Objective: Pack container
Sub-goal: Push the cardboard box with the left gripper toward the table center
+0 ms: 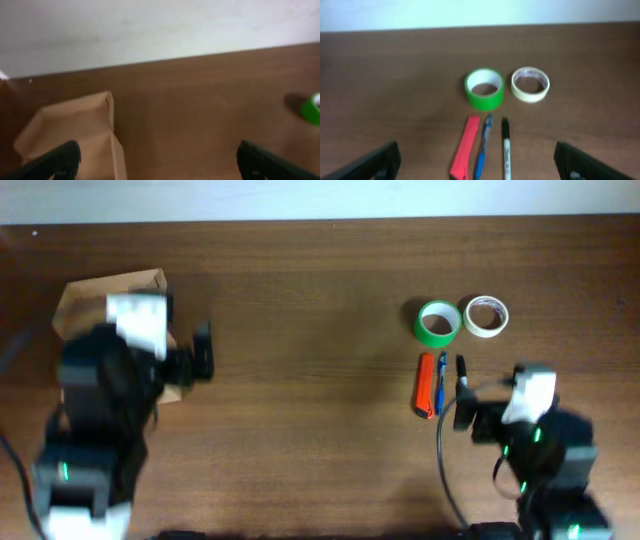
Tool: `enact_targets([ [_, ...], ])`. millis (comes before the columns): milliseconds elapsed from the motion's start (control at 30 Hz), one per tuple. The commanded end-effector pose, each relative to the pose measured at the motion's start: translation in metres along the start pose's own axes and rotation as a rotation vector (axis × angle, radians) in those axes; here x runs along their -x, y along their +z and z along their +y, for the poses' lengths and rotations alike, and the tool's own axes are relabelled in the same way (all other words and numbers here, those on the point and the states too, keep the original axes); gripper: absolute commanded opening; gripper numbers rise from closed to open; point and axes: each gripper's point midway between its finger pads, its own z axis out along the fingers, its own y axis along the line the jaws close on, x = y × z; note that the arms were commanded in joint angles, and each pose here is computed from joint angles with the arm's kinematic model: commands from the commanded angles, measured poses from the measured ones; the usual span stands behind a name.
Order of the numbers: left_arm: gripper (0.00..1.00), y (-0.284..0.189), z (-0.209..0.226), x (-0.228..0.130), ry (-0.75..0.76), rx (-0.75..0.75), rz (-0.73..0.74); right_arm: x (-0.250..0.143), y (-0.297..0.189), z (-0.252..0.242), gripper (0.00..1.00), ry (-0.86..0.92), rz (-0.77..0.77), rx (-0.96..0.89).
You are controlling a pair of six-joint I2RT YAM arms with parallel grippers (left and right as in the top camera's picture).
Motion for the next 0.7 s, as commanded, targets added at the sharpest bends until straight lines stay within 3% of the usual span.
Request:
enact_targets([
  [0, 1.0, 0.019, 0.01, 0.035, 0.055, 0.022, 0.03, 0.052, 0.005, 0.008, 0.99, 0.008, 0.042, 0.026],
  [167, 1.0, 0.057, 0.019, 0.04, 0.024, -0.009, 0.144, 0.096, 0.022, 0.007, 0.99, 0.011, 0.116, 0.01],
  [300, 1.0, 0.08, 0.018, 0.027, 0.007, -0.045, 0.211, 0.107, 0.043, 0.008, 0.99, 0.013, 0.169, 0.014],
  [500, 1.0, 0.087, 0.009, -0.002, -0.009, -0.094, 0.328, 0.092, 0.064, 0.016, 0.99, 0.034, 0.263, 0.059],
  [667, 1.0, 0.085, 0.009, -0.022, 0.011, -0.098, 0.405, 0.057, 0.076, 0.003, 0.99, 0.167, 0.416, 0.003],
])
